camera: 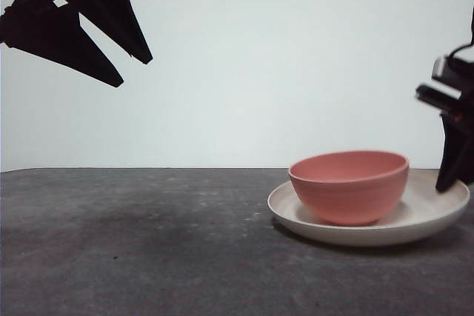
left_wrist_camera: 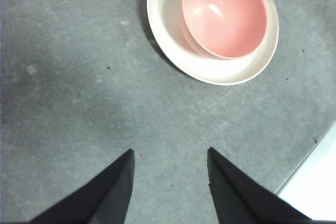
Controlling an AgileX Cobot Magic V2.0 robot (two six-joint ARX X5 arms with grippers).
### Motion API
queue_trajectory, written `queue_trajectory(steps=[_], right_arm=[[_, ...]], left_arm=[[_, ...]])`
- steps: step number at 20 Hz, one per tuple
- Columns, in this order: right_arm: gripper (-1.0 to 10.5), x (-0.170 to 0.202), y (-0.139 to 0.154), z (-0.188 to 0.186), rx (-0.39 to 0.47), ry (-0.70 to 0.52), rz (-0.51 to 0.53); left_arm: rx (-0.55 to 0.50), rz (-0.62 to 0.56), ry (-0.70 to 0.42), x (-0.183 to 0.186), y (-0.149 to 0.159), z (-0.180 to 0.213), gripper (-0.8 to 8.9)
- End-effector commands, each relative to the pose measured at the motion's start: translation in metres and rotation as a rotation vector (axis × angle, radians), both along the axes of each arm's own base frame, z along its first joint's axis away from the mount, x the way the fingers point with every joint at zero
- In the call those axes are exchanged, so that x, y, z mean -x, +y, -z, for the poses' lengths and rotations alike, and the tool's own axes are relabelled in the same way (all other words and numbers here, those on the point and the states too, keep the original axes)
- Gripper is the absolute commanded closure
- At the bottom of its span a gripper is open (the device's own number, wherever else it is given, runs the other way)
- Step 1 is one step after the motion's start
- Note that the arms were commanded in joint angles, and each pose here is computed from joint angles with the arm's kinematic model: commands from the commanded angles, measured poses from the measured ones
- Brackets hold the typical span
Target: Place the red bowl on the white plate
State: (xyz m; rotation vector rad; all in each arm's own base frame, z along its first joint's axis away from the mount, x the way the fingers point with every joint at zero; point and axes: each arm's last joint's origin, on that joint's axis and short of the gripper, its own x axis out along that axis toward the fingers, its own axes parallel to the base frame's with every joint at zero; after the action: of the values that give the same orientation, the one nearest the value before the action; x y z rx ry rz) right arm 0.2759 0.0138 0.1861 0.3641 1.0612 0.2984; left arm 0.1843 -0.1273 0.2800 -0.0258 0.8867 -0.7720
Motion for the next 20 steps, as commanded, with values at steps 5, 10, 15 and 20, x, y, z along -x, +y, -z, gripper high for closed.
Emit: queue_trajectory(steps=[5,10,15,20], right_arm=[[9.4,0.002,0.014,-0.017,-0.122,-0.02,-0.007],[9.4,0.0,0.052,-0.023,-0.189,-0.056,-0.052],[9.4,-0.002,0.086,-0.017,-0.2,-0.037,-0.075],[9.4,-0.019,0.115,-0.006,-0.165,-0.009,-0.108]], left_arm=[[0.004,0.019,-0.015,-0.001,-0.002,-0.002,5.92],[0.005,0.019,-0.015,-0.001,-0.002,-0.002,5.92],[0.003,0.019,-0.012,0.0,-0.002,-0.002,5.92],[-0.004,0.019,-0.002,0.0,-0.002,-0.001,5.92]])
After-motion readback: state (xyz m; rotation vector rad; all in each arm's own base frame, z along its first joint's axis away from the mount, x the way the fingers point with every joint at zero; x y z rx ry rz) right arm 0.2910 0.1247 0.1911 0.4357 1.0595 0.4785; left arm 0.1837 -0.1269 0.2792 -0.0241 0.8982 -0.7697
